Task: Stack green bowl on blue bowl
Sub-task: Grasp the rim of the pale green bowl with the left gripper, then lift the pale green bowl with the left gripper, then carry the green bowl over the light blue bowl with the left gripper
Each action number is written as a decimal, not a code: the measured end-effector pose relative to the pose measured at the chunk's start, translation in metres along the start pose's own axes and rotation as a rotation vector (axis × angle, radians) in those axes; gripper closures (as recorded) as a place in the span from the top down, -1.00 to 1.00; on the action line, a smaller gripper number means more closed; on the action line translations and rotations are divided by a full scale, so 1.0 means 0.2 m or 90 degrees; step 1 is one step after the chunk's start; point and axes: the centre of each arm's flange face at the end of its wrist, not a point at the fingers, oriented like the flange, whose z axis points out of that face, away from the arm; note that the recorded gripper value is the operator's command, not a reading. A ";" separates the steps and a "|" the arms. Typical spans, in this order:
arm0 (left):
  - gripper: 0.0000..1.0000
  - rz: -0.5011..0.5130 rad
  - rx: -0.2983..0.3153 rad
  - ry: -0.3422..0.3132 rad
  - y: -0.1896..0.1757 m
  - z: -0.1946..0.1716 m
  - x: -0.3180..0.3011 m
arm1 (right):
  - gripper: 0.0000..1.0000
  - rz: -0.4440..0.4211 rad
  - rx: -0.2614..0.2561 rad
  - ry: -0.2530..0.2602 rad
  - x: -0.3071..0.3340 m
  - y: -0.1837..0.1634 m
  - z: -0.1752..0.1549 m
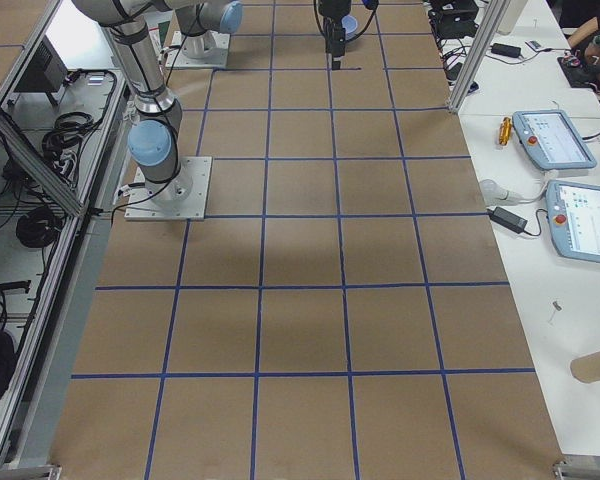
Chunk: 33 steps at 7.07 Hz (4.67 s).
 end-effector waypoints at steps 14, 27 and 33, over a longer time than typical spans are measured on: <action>-1.00 0.002 -0.011 0.003 -0.01 -0.06 0.01 | 1.00 0.000 0.000 0.000 0.00 0.00 0.00; -1.00 0.075 -0.038 -0.017 -0.78 -0.62 -0.41 | 1.00 0.000 0.000 0.000 0.00 0.00 0.00; -1.00 0.129 -0.010 -0.017 -2.07 -0.81 -0.63 | 1.00 0.000 0.000 0.000 0.00 0.00 0.00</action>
